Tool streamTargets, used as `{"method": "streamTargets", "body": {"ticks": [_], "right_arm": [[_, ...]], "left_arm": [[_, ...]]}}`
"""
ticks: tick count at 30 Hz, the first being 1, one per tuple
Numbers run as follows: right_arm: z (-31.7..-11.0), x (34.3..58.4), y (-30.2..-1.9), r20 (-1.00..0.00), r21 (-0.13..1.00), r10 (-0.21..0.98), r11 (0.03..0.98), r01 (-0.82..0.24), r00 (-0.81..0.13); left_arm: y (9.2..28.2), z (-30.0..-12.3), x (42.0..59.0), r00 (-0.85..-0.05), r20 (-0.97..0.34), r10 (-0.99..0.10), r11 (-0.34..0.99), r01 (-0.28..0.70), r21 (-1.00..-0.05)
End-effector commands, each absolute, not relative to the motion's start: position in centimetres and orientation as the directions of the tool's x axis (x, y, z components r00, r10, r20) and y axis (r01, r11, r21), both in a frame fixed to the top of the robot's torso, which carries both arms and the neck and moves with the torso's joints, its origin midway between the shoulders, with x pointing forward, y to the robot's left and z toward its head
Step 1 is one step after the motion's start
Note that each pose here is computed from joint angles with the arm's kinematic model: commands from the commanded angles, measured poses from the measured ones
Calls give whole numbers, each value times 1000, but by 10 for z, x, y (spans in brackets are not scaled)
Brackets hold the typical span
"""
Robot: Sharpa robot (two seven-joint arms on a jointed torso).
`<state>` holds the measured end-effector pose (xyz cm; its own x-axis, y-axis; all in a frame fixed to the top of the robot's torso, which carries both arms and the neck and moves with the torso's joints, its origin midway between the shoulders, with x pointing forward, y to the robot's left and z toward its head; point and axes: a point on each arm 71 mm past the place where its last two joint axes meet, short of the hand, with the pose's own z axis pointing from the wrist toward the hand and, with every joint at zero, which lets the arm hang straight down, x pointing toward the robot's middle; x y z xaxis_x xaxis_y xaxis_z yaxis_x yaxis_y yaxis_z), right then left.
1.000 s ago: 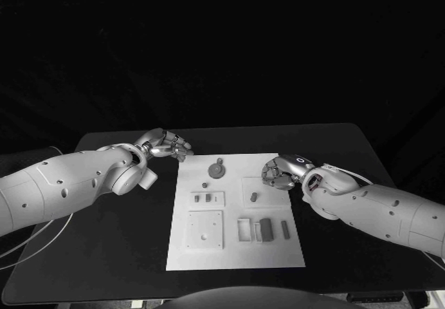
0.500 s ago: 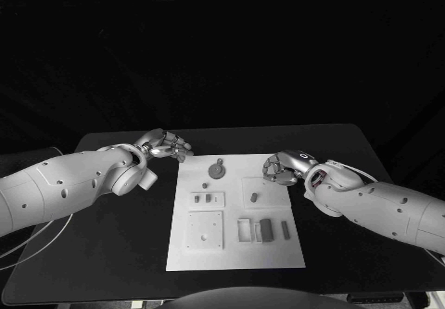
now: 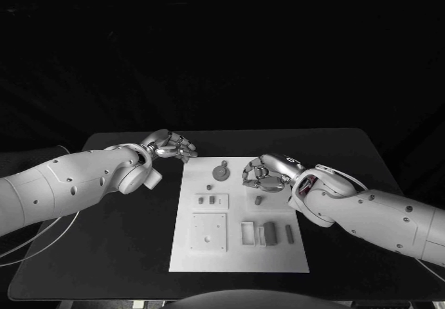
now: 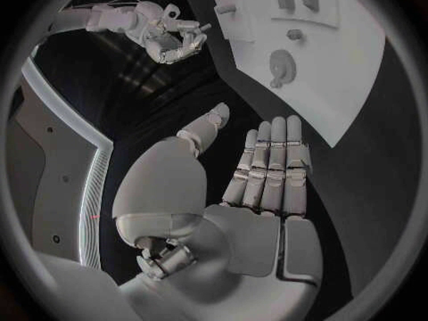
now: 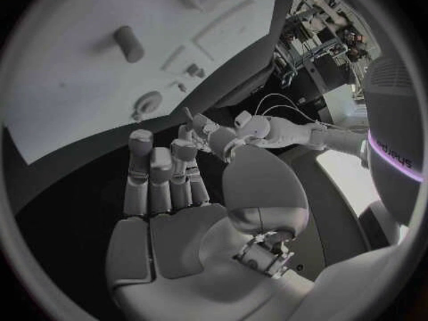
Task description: Assemble the parts on the task board
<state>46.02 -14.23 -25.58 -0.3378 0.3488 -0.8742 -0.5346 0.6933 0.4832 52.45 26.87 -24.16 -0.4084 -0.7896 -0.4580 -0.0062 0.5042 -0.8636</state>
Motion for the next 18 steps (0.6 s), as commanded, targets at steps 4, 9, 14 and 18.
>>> {"method": "streamTargets", "body": {"ticks": [4, 9, 14, 18], "right_arm": [[-254, 452, -111, -840, 540, 359, 621, -568, -407], [-260, 449, -91, -836, 544, 335, 601, -586, -434], [-273, 444, -78, -841, 530, 285, 597, -601, -459], [-281, 439, -68, -839, 530, 257, 591, -608, -480]], "left_arm": [[270, -240, 528, -393, -461, -796, 498, 9, -867], [269, -240, 529, -388, -463, -797, 499, 10, -867], [269, -239, 529, -384, -465, -798, 499, 12, -866], [266, -239, 529, -388, -463, -797, 497, 13, -867]]}}
